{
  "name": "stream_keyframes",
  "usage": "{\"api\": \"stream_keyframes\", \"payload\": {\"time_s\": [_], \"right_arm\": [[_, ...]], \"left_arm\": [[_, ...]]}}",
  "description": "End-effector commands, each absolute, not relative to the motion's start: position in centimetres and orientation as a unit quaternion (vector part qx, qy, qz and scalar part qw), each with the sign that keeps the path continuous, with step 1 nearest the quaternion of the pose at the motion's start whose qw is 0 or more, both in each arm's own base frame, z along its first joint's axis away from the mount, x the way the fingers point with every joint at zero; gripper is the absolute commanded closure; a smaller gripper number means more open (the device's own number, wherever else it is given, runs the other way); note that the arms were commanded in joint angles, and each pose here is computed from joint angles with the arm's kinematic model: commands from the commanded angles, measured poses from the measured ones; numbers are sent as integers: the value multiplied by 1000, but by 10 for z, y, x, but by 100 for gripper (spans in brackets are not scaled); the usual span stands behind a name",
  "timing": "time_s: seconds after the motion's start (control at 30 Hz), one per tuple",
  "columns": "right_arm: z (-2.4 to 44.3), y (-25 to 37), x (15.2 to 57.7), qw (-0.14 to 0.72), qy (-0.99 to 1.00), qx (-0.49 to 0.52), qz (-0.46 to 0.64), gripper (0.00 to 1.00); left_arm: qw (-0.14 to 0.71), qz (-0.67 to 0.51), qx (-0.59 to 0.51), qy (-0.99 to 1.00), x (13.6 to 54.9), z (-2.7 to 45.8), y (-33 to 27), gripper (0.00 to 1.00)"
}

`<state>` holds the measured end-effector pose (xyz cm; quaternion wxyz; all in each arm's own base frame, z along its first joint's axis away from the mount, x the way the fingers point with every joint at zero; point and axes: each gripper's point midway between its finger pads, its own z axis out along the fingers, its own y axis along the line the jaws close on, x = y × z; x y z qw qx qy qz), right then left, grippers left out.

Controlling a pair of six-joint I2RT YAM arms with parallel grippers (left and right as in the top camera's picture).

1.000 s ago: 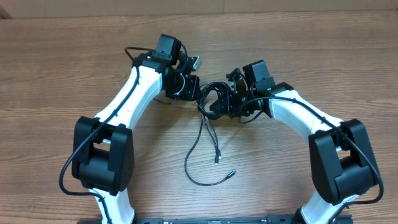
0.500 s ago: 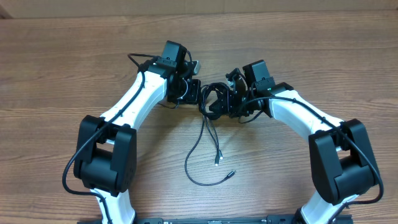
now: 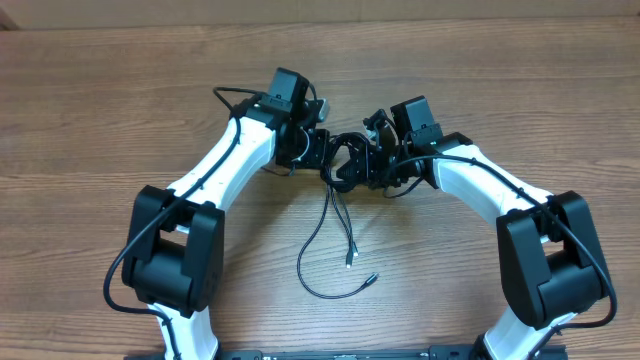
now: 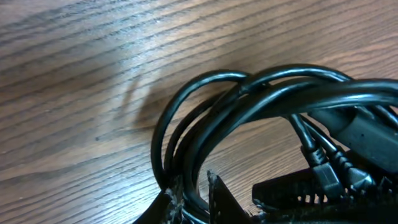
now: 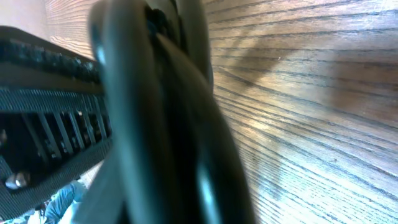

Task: Untangle cables

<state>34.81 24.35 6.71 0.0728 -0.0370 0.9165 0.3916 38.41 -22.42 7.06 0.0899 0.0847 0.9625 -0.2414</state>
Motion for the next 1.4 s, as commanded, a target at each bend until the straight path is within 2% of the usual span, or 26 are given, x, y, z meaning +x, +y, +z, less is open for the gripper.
{"api": "stream_keyframes", "payload": {"time_s": [0.0, 0.2, 0.33, 0.47, 0.77, 0.87, 1.03, 1.37], "right_arm": [[70, 247, 346, 70, 911, -43, 404, 96], [70, 247, 346, 70, 911, -43, 404, 96], [70, 247, 346, 70, 911, -43, 404, 96], [70, 247, 346, 70, 911, -43, 404, 96], [69, 246, 344, 66, 912, -40, 403, 96], [67, 246, 342, 63, 913, -38, 402, 96], [66, 246, 342, 63, 912, -37, 403, 96], [64, 245, 343, 52, 914, -13, 401, 96]], "left_arm": [[93, -244, 84, 962, 383, 76, -227, 83], [95, -244, 81, 962, 386, 84, -230, 74], [95, -217, 81, 968, 384, 75, -230, 72], [97, -190, 79, 974, 383, 66, -231, 72], [105, -139, 48, 983, 387, 53, -222, 82], [111, -132, 47, 984, 390, 51, -219, 82], [120, -135, 50, 982, 395, 48, -224, 75], [104, -130, 54, 984, 391, 32, -228, 81]]}}
